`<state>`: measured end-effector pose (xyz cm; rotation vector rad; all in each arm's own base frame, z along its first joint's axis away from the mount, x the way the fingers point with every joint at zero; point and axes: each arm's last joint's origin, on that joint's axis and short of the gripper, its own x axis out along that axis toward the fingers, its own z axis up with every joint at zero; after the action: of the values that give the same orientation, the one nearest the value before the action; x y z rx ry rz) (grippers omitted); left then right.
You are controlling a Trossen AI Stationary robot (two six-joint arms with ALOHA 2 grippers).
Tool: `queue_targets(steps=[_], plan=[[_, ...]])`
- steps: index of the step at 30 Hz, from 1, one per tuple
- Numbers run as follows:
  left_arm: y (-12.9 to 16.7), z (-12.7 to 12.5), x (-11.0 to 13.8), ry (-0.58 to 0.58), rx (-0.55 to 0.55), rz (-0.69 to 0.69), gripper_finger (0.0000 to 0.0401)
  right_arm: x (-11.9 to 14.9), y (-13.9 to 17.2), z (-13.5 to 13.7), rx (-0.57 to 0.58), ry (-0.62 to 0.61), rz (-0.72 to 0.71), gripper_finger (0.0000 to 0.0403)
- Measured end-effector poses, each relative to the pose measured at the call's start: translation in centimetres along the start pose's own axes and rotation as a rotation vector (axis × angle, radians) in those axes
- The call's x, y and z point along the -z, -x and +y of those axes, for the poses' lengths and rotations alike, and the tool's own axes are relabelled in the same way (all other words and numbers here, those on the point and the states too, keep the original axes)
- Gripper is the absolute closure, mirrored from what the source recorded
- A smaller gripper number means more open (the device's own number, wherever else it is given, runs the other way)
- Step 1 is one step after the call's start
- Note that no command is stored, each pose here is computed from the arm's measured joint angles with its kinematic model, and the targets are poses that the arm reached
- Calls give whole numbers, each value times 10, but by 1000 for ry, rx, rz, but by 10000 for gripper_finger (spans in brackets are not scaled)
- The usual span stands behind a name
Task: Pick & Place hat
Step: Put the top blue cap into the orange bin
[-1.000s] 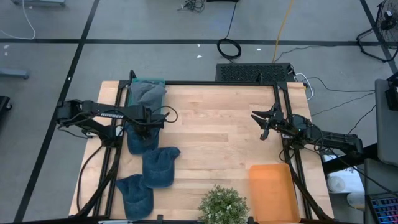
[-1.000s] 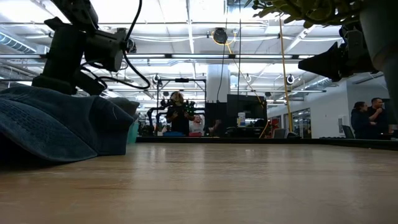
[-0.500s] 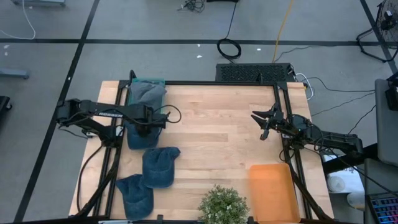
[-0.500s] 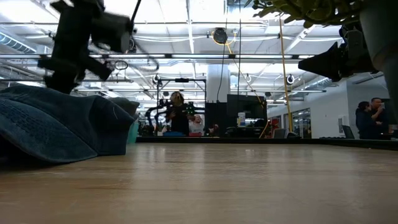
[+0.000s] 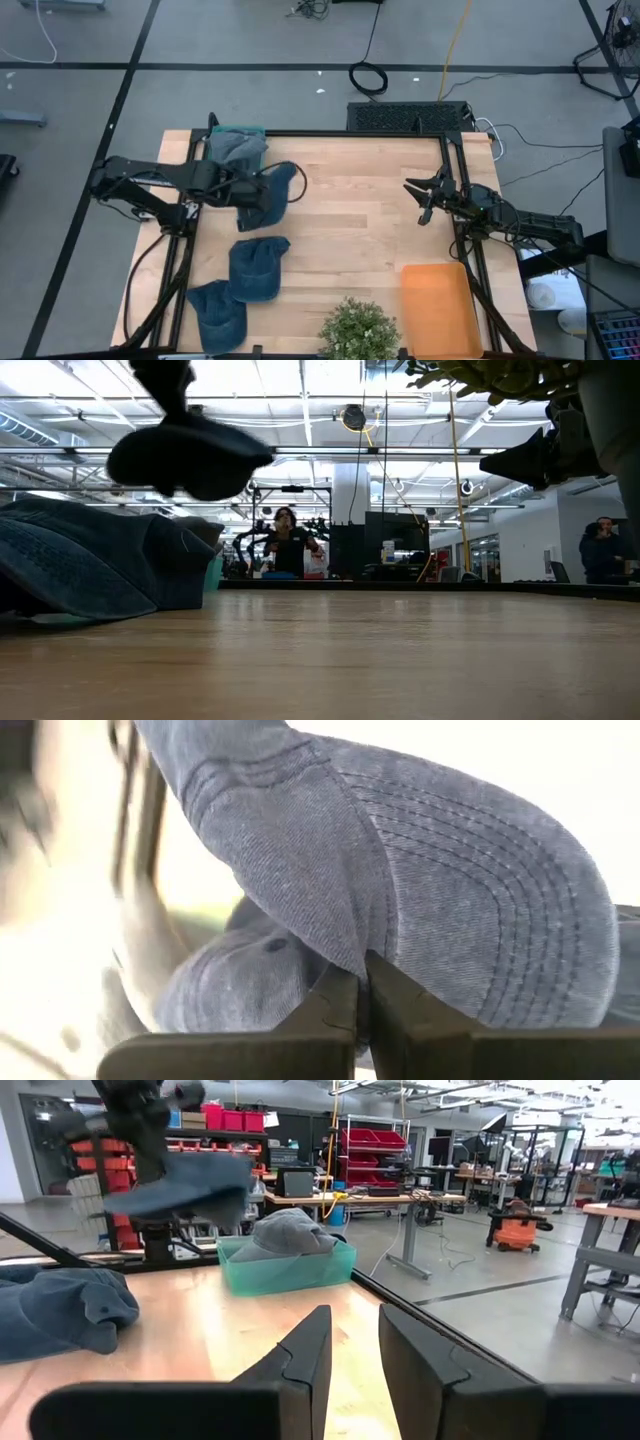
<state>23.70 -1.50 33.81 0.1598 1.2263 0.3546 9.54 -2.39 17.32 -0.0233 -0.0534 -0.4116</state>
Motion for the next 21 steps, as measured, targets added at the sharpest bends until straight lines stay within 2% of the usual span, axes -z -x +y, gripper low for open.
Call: queue_targets(steps=[3,7,8,9,14,16,21], plan=[[8,-11,-12,-239,4,-153,394,0,0,0,0,41,0,330],[12,-29,-20,-741,-36,-297,396,0,0,0,0,42,0,330],[12,-33,-23,-851,-53,-323,397,0,0,0,0,41,0,330],[12,-35,-27,-915,-74,-352,397,0,0,0,0,42,0,330],[19,-30,-49,-965,-224,-531,387,0,0,0,-1,42,0,330],[21,-27,-56,-1006,-252,-594,392,0,0,0,0,42,0,330],[20,-15,-68,-1090,-151,-789,390,-5,0,0,1,21,-47,330]])
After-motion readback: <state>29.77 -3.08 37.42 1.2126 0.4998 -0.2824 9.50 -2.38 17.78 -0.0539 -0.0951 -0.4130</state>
